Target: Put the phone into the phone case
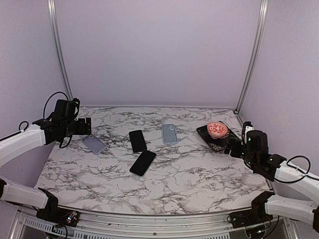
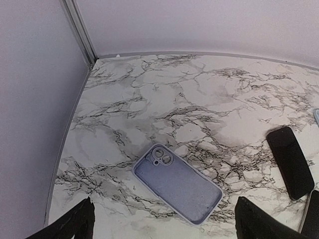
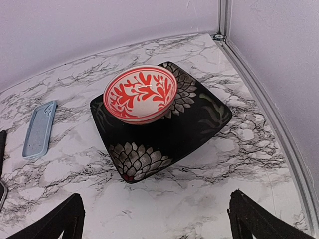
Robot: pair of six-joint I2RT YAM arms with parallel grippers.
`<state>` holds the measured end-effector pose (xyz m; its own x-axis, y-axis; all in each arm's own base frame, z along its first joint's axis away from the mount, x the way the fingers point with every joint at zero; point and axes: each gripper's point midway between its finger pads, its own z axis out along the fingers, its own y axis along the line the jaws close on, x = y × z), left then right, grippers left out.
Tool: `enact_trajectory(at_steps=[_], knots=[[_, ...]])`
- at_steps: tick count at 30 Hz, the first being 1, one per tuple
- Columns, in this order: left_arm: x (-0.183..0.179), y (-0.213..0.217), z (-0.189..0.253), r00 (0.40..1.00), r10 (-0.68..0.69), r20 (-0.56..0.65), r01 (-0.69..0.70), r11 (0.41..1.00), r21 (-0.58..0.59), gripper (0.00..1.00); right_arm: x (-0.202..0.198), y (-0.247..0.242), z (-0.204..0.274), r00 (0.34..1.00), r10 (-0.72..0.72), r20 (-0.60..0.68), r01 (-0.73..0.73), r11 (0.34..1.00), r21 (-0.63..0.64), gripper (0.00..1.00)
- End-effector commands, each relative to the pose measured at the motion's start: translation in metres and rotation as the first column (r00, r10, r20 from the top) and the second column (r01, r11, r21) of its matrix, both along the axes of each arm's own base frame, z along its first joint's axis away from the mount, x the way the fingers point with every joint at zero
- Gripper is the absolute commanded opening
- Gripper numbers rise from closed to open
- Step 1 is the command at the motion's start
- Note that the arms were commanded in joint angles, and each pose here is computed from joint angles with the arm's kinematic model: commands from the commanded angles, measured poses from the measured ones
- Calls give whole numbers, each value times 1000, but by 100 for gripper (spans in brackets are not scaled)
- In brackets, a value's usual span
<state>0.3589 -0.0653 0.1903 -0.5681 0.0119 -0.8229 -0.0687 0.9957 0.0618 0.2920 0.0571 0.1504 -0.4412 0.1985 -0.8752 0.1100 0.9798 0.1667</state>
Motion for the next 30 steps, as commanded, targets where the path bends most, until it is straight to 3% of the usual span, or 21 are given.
enact_trajectory(at_steps=[1,5,9,11,14,18,19,21,26,30], knots=[[-3,-6,-7,999,-35,-37,35,999,-21,99,10,9,38,993,36,108,-41,998,42,99],[-5,3,-9,999,-23,-36,24,999,40,99,12,53,91,935,220,278,-274,946,173,98],[-7,4,-13,999,-17,-39,19,999,43,99,22,95,122,882,336,332,-435,850,296,85],[-7,-1,-11,998,-40,-38,41,999,28,99,34,123,122,882,382,275,-454,846,280,81],[-10,-18,-6,993,-109,-39,107,994,-30,99,52,168,110,900,413,143,-429,897,110,77],[-26,-61,7,968,-247,-46,240,964,-118,99,83,211,52,896,415,-159,-429,901,-61,64],[-33,-70,11,963,-266,-45,259,958,-124,98,92,217,39,893,397,-210,-421,903,-82,56],[-46,-88,14,957,-288,-33,280,947,-161,97,112,227,1,885,354,-302,-408,903,-136,51],[-76,-126,-18,934,-344,-97,321,928,-190,91,154,241,-50,869,317,-379,-404,898,-175,50],[-88,-139,-51,921,-351,-168,334,935,-124,91,178,244,-94,827,317,-464,-416,901,-125,48]])
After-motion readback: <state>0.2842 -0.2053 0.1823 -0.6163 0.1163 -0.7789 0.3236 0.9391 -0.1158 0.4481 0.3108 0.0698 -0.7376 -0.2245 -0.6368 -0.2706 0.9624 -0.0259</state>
